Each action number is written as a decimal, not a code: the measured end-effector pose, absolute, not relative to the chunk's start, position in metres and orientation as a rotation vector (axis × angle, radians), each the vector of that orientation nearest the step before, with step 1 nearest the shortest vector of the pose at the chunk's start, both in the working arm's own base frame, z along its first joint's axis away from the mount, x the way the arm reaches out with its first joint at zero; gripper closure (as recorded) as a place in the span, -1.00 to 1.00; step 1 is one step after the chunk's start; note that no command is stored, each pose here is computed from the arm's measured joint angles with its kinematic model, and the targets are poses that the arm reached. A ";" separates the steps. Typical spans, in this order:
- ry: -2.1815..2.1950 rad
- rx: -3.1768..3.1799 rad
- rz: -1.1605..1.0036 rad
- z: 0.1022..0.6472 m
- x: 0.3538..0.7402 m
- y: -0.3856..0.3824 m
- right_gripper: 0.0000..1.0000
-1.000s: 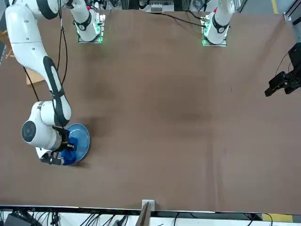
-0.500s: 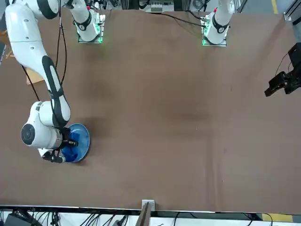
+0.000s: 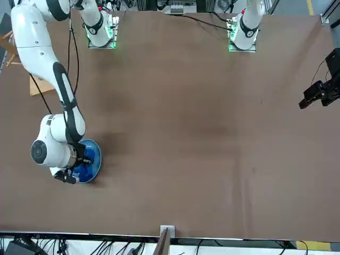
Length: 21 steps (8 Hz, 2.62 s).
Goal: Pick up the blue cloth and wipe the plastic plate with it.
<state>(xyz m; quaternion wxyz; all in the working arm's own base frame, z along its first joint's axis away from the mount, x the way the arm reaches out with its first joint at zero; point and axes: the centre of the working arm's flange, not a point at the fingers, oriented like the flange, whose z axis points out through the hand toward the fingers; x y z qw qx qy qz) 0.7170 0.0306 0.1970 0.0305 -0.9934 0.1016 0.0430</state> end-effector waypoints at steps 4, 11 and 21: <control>0.290 -3.055 -0.022 0.198 0.731 0.024 0.68; 0.199 -3.093 0.217 0.241 0.723 -0.013 0.68; 0.298 -3.057 0.275 0.384 0.693 0.097 0.68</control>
